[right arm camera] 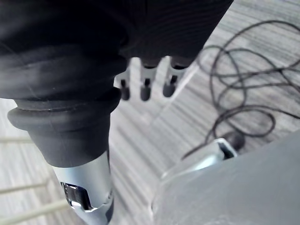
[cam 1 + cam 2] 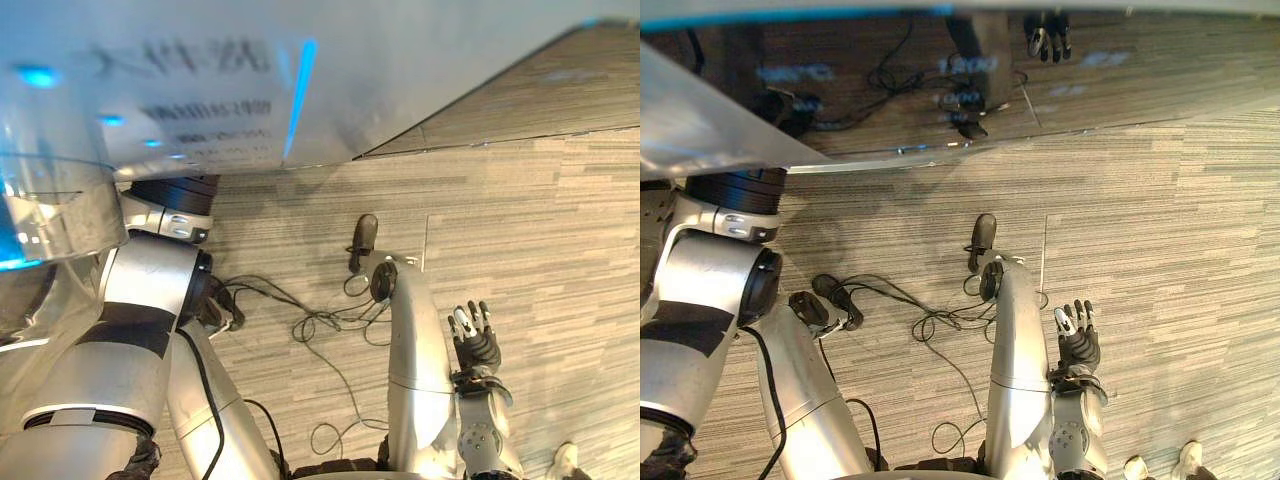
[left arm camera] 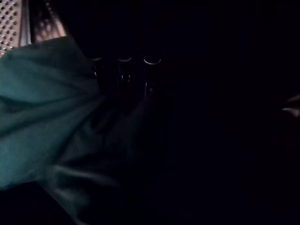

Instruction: Pick up the laundry basket with both hands and put the clothes into the washing machine.

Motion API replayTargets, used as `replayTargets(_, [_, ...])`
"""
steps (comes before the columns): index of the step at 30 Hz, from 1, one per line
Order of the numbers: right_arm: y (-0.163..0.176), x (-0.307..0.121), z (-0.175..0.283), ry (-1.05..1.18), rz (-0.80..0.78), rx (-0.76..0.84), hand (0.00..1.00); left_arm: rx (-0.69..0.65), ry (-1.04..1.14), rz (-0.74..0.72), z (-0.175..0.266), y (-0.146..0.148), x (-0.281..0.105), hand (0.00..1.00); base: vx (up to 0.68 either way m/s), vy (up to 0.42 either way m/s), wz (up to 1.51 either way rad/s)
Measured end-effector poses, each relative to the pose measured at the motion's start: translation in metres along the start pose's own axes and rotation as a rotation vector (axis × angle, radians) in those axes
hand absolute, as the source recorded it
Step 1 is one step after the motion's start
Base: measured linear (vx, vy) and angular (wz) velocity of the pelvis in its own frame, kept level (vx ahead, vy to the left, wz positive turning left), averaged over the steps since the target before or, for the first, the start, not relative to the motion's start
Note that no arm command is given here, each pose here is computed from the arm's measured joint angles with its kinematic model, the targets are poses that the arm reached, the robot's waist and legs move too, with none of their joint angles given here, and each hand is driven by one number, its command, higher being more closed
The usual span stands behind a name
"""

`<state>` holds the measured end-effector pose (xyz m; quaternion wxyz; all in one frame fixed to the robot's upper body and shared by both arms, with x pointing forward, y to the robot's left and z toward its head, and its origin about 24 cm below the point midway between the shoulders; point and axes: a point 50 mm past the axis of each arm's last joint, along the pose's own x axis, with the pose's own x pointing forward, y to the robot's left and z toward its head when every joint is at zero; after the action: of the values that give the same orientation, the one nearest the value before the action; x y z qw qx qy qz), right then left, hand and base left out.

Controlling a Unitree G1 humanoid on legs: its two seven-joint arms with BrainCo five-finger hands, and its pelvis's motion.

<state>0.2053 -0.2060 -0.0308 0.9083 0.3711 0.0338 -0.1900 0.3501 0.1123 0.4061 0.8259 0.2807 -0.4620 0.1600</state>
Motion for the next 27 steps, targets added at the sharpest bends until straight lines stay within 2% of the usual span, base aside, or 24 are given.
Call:
replayTargets(4, [0.000,-0.001,-0.005,0.023,-0.004,0.001,0.00,-0.047,0.207,-0.066,-0.039,-0.016,-0.007,0.00,-0.03,0.051,-0.07])
replayTargets(7, [-0.003,-0.002,-0.008,0.038,-0.015,0.001,0.00,-0.215,0.460,-0.109,-0.081,-0.031,-0.027,0.00,-0.04,0.054,0.03])
replayTargets(8, [-0.004,-0.002,-0.010,0.050,-0.022,0.001,0.00,-0.370,0.618,-0.109,-0.102,-0.039,-0.041,0.00,-0.04,0.047,0.06])
replayTargets(10, [-0.004,-0.002,-0.010,0.058,-0.030,0.001,0.00,-0.553,0.743,-0.085,-0.117,-0.045,-0.057,0.00,-0.04,0.043,0.04])
replayTargets(11, [-0.005,-0.002,-0.011,0.060,-0.042,0.002,0.00,-0.734,0.822,-0.044,-0.125,-0.051,-0.070,0.00,-0.04,0.048,0.04])
replayTargets(12, [-0.005,-0.002,-0.011,0.062,-0.051,0.003,0.00,-0.854,0.880,-0.006,-0.132,-0.058,-0.084,0.00,-0.04,0.041,0.04])
replayTargets(14, [-0.004,-0.001,-0.012,0.067,-0.061,0.003,0.00,-0.993,0.938,0.064,-0.141,-0.065,-0.105,0.00,-0.05,0.027,0.07])
replayTargets(16, [-0.004,-0.002,-0.017,0.089,-0.073,-0.003,0.00,-1.174,1.027,0.202,-0.154,-0.074,-0.143,0.00,-0.04,-0.007,0.18])
replayTargets(18, [0.001,0.001,-0.024,0.121,-0.060,-0.015,0.00,-1.281,1.198,0.362,-0.171,-0.087,-0.206,0.00,0.00,-0.040,0.32])
replayTargets(19, [0.003,0.002,-0.026,0.128,-0.054,-0.017,0.00,-1.277,1.248,0.391,-0.175,-0.089,-0.225,0.00,0.01,-0.049,0.30])
replayTargets(20, [0.006,0.003,-0.029,0.140,-0.049,-0.020,0.00,-1.267,1.350,0.452,-0.181,-0.092,-0.265,0.00,0.02,-0.044,0.23])
replayTargets(21, [0.005,0.003,-0.030,0.145,-0.050,-0.023,0.00,-1.254,1.399,0.472,-0.182,-0.094,-0.284,0.00,0.04,-0.066,0.30])
replayTargets(22, [0.003,0.002,-0.032,0.156,-0.058,-0.030,0.00,-1.219,1.489,0.490,-0.182,-0.096,-0.320,0.00,0.08,-0.077,0.28])
replayTargets(27, [-0.016,-0.006,-0.048,0.236,-0.134,-0.055,0.00,-0.968,1.678,0.352,-0.176,-0.077,-0.426,0.00,0.10,-0.033,0.29])
